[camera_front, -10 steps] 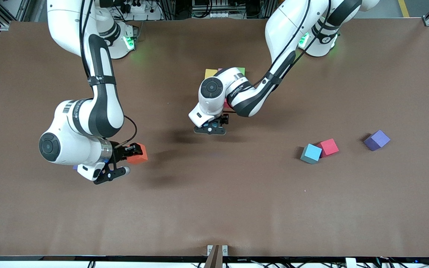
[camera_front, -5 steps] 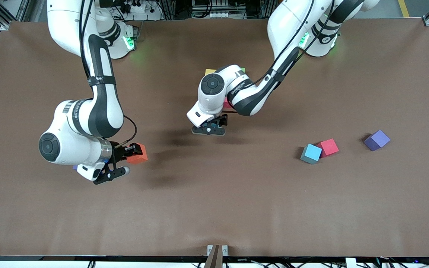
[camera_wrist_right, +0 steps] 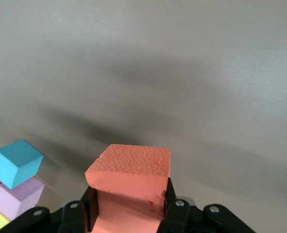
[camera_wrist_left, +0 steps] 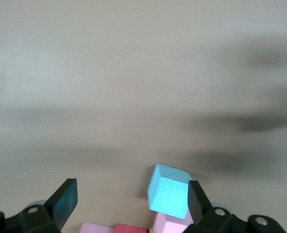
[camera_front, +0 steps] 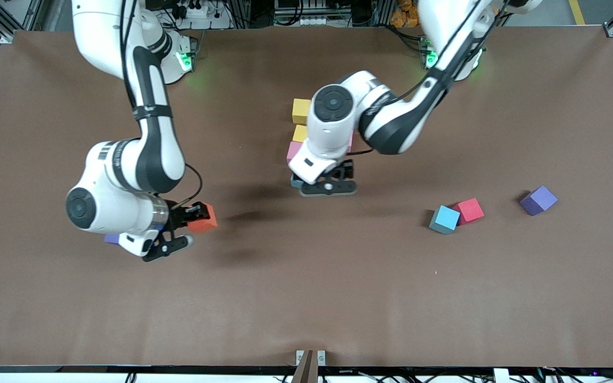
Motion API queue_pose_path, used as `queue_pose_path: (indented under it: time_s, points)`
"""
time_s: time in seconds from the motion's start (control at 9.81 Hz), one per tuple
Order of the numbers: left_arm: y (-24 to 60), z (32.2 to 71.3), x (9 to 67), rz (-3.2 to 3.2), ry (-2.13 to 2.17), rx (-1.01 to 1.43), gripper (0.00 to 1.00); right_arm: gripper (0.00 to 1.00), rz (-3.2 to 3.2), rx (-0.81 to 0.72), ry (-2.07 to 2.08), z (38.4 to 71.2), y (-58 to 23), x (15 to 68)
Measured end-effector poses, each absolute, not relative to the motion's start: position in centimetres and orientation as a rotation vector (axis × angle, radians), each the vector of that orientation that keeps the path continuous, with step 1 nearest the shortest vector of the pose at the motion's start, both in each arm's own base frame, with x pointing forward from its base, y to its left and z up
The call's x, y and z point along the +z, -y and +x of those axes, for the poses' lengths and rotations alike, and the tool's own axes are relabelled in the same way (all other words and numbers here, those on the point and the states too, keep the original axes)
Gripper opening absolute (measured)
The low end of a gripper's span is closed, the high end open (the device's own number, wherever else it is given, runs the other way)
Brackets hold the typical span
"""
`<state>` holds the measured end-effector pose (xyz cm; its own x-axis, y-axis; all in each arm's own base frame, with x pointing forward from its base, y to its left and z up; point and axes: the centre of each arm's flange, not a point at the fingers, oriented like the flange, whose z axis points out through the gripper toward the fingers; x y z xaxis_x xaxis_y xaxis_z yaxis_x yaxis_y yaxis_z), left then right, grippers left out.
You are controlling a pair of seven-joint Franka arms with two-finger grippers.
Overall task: Form number 2 with 11 blocks
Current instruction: 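Lower the cyan cube at the figure and open the left gripper, then lower the orange cube at the figure with the right gripper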
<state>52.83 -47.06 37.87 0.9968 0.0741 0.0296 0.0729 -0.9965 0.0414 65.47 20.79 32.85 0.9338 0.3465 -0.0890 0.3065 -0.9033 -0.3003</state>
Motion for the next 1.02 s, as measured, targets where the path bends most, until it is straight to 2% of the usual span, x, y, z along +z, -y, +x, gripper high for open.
queue_pose_path:
  time_s: [0.31, 0.51, 0.82, 1.02]
  points:
    - [39.2, 57.0, 42.1, 3.144, 0.009, 0.046, 1.0, 0.54, -2.796, 0.124, 0.662, 63.1, -29.1, 33.4]
    - [31.8, 59.9, 44.9, 3.168, 0.155, 0.011, 1.0, 0.54, -2.773, 0.059, 0.832, 60.0, -36.3, 33.6]
    - [23.1, 61.6, 47.2, 3.2, 0.253, -0.098, 1.0, 0.54, -2.714, 0.028, 1.096, 53.8, -46.0, 31.0]
    - [18.7, 62.2, 47.4, 3.199, 0.312, -0.142, 1.0, 0.54, -2.653, -0.035, 1.216, 51.0, -50.4, 29.6]
